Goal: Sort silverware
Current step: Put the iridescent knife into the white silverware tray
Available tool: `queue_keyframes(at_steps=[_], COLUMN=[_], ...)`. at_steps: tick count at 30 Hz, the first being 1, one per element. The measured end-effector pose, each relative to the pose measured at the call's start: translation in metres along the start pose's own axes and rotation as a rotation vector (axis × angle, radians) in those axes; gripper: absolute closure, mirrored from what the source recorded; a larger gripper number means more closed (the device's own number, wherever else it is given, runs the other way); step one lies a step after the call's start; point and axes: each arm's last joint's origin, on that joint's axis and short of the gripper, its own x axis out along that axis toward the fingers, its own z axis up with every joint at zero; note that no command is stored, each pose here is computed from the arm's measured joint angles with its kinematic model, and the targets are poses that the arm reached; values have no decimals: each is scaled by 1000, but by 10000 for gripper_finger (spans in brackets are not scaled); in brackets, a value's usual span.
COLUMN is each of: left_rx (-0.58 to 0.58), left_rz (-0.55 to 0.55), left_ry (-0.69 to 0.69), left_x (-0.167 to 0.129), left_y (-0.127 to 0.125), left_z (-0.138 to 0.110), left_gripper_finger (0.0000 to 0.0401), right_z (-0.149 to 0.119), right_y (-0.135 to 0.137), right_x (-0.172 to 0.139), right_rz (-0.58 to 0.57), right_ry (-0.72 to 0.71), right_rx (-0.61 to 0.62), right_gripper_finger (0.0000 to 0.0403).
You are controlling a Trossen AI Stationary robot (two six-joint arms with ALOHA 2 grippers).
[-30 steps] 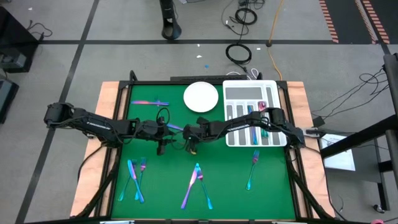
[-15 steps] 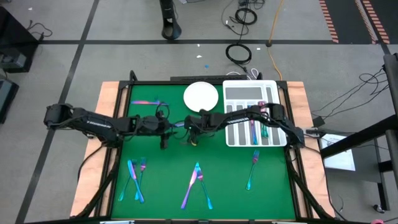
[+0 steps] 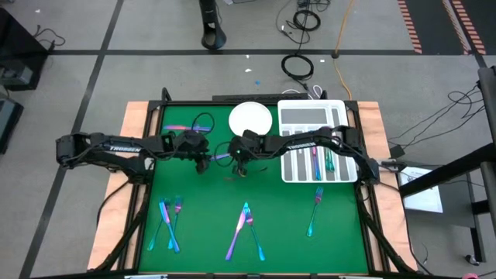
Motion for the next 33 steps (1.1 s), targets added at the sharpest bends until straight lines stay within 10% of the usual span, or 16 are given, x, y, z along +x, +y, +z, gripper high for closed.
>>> queue_keyframes(at_steps=[8,18,33], left_rx=[-43,-14,48], left_rz=[13,33,65], left_ry=[37,33,101], left_x=[0,0,20], left_y=[1,0,-14], left_z=[-4,-4,-14], left_gripper_finger=[263,391,400], right_z=[5,13,15], right_y=[-22,-23,-24], right_x=[5,4,4], right_rz=[63,67,64], right_ry=[-29,-109,-129], right_rx=[38,31,19], right_gripper_finger=[403,403,403])
